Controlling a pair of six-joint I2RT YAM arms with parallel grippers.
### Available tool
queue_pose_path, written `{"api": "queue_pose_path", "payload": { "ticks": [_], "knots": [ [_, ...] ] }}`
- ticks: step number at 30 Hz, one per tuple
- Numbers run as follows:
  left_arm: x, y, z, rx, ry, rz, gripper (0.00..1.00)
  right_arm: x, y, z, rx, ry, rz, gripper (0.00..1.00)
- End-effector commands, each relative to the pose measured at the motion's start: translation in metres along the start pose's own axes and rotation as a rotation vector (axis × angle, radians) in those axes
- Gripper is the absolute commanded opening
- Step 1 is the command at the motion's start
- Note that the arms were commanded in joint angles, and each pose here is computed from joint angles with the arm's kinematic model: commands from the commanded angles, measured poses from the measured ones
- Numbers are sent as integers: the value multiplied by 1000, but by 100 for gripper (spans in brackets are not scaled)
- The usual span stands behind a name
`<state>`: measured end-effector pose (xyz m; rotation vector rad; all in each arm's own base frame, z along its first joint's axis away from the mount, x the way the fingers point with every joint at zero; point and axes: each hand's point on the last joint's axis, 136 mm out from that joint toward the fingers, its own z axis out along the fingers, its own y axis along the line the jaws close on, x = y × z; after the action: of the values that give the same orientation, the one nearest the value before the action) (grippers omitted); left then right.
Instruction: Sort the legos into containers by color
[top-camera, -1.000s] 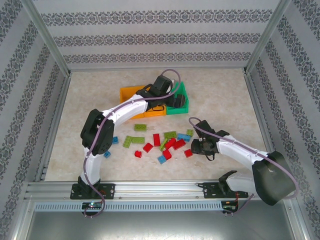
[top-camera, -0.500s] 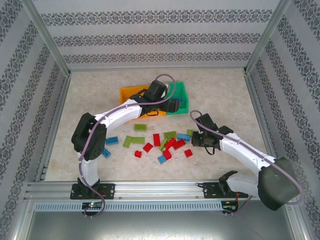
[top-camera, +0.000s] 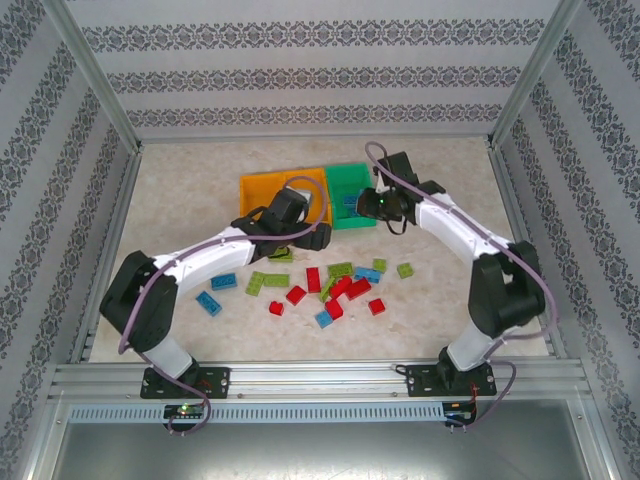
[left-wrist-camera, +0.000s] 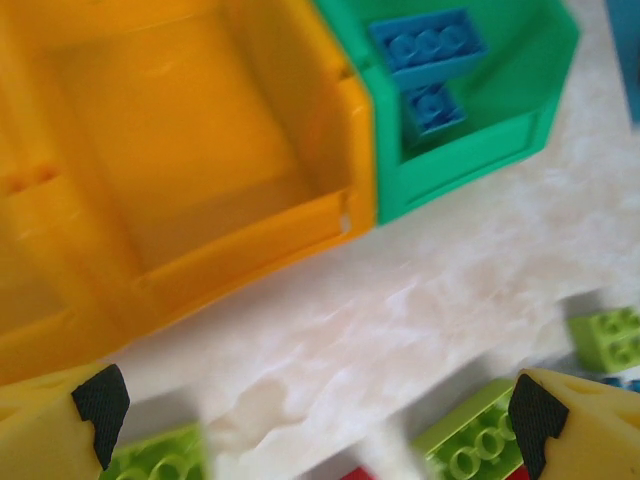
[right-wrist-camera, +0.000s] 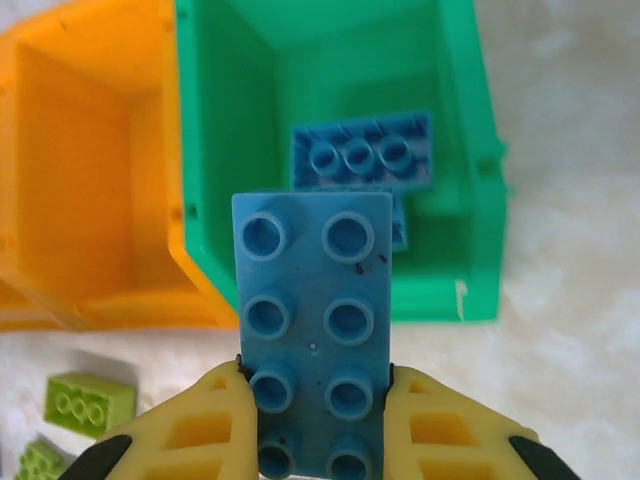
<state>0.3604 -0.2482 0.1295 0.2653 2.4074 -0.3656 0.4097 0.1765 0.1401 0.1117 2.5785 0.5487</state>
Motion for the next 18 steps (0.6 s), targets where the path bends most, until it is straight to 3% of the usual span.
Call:
{"api": "queue_pose_path", "payload": {
  "ticks": [1, 9, 18],
  "knots": [
    [7, 25, -23, -114, -15, 6, 100, -24, 14, 10, -71, -4, 14, 8],
    [42, 51, -30, -209, 70, -70, 100, -57, 14, 51, -40, 21, 49, 13],
    [67, 52, -7, -239, 197, -157, 100, -58, 7, 77, -6, 58, 75, 19]
  ]
}}
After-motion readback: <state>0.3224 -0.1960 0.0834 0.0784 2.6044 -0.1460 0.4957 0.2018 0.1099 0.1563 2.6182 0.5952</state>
